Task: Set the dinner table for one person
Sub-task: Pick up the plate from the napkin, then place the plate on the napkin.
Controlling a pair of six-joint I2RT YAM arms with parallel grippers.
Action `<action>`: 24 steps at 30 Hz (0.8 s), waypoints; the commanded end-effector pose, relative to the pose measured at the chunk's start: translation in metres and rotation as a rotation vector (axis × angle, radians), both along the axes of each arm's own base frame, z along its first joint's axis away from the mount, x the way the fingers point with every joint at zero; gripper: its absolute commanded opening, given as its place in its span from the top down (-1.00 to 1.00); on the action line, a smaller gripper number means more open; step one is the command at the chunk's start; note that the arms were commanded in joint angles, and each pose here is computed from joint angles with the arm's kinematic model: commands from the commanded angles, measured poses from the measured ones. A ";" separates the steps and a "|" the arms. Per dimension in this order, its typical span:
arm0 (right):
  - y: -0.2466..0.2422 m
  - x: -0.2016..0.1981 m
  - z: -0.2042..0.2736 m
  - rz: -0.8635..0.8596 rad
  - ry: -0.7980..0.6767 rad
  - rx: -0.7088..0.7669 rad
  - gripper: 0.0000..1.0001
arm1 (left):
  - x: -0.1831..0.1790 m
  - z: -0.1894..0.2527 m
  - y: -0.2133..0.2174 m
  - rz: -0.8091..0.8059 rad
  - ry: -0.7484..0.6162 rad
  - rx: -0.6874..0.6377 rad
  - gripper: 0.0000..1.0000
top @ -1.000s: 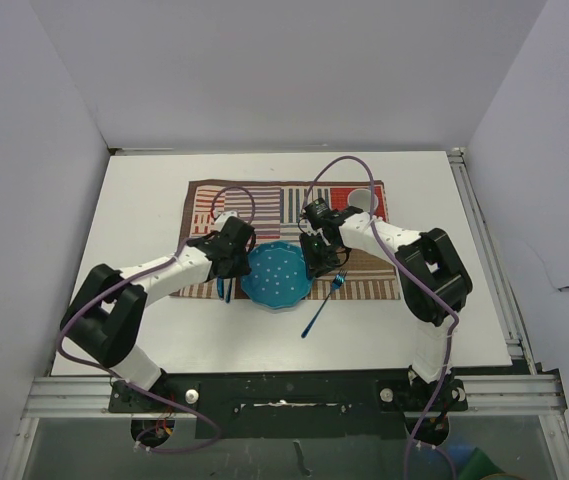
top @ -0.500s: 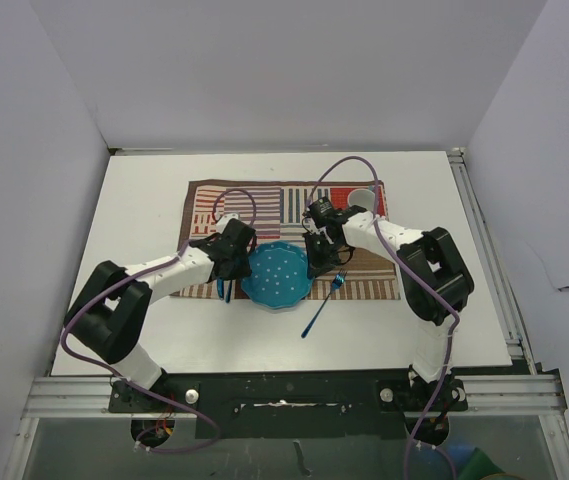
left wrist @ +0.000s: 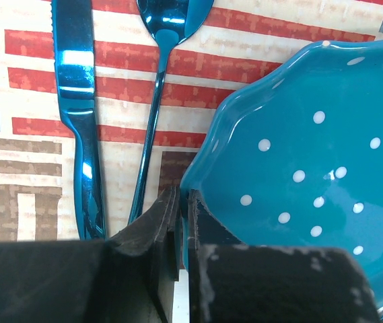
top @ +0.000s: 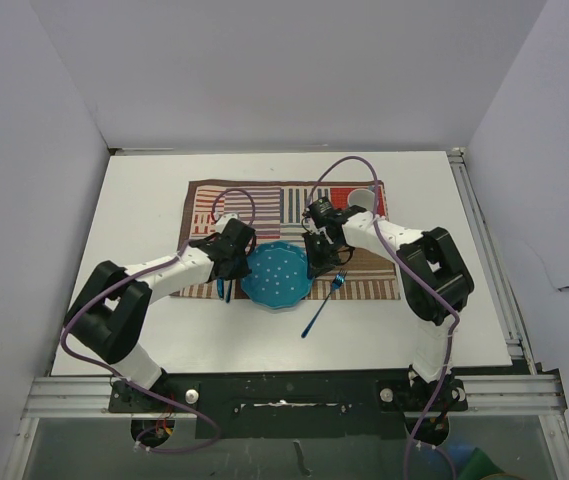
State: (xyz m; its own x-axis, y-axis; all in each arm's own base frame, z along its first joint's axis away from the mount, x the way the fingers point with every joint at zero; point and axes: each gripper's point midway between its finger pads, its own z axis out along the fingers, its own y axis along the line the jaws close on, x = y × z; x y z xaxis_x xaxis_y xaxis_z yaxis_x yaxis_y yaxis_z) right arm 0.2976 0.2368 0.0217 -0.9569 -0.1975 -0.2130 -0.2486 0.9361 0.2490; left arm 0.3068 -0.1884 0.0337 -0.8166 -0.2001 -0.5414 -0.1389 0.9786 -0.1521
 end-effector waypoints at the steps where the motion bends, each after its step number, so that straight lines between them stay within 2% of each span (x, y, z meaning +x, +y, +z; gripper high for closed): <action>1: -0.026 0.000 -0.008 0.025 -0.015 -0.142 1.00 | 0.014 0.010 -0.014 -0.023 -0.067 -0.050 1.00; 13: -0.014 0.031 0.031 0.046 -0.102 -0.119 1.00 | 0.036 0.030 -0.019 -0.028 -0.121 -0.057 1.00; 24: -0.018 0.057 0.038 0.029 -0.119 -0.113 1.00 | 0.052 0.047 -0.016 -0.011 -0.164 -0.057 1.00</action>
State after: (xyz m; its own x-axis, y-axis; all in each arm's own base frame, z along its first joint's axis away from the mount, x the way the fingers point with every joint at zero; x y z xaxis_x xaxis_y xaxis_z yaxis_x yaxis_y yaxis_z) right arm 0.3318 0.2285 0.0456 -0.9388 -0.2457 -0.2413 -0.2878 0.9445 0.1581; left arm 0.3310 -0.1938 0.0457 -0.7907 -0.2143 -0.5734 -0.1329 0.9745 -0.1809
